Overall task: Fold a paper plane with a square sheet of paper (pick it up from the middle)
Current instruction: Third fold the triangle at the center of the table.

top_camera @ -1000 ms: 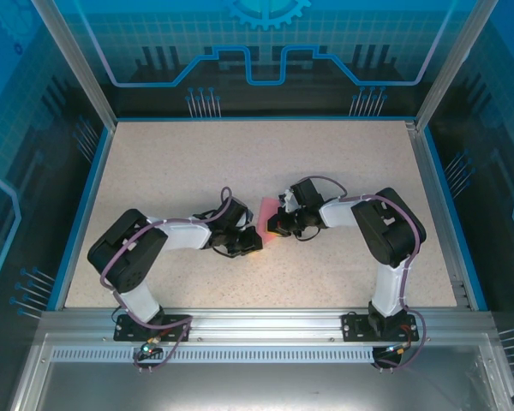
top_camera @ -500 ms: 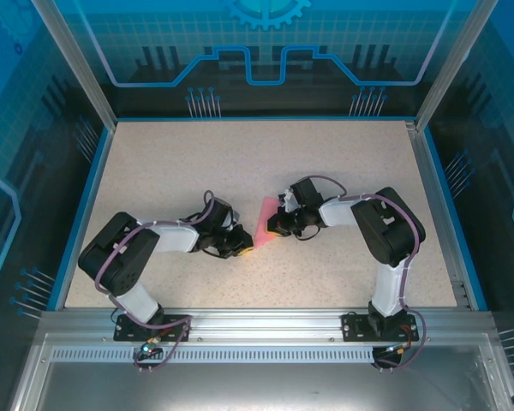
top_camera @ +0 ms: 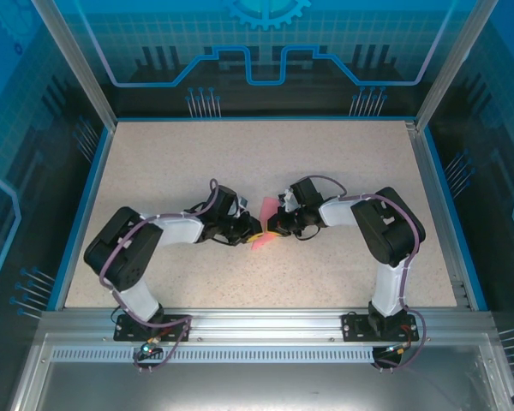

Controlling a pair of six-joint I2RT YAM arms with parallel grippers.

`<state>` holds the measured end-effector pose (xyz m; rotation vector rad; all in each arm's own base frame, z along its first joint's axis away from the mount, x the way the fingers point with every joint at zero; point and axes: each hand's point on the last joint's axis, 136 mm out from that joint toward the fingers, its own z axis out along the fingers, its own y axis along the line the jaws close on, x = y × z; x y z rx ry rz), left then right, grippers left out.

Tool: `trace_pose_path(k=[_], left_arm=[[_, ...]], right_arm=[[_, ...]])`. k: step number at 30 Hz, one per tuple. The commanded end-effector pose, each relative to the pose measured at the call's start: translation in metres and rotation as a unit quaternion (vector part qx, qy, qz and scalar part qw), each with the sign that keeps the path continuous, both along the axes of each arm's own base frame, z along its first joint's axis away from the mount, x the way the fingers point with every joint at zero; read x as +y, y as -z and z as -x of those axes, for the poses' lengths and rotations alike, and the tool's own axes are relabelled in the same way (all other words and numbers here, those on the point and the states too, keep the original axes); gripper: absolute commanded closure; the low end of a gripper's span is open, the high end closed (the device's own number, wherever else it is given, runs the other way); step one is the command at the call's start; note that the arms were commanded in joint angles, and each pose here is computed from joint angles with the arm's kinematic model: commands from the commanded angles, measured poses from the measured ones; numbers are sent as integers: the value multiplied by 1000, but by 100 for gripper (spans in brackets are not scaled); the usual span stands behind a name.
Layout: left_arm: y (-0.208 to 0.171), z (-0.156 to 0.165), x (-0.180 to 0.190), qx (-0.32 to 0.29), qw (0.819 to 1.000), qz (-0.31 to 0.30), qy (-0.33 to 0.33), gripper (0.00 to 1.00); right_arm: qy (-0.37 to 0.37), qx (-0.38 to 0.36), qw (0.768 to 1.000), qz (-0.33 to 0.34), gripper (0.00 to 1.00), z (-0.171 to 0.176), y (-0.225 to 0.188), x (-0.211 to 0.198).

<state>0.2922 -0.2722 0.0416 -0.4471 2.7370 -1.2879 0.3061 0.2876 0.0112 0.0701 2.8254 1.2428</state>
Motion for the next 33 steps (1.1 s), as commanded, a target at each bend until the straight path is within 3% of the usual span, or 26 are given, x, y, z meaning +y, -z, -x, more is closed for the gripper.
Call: trace_pose_path(k=[1,8,16,27,33], left_arm=[[12,-2,-2,20,1000,-1,2,85],[50,13,20,55,996,-73,-4,89],[65,21,29,65,993,-95,-5,90],[63,21,31,63,993,-104,-2,91],[68,23,34,67,991,-114,-2,91]], right_arm=[[23,24,999,38,100,-1,23,-17],[12,-9,1000,2,98,-10,-11,-7],[-2,-45,999,-18,98,0,-40,-1],[8,-13,1000,3,98,15,4,-10],[35,-14,999,11,98,4,14,-32]])
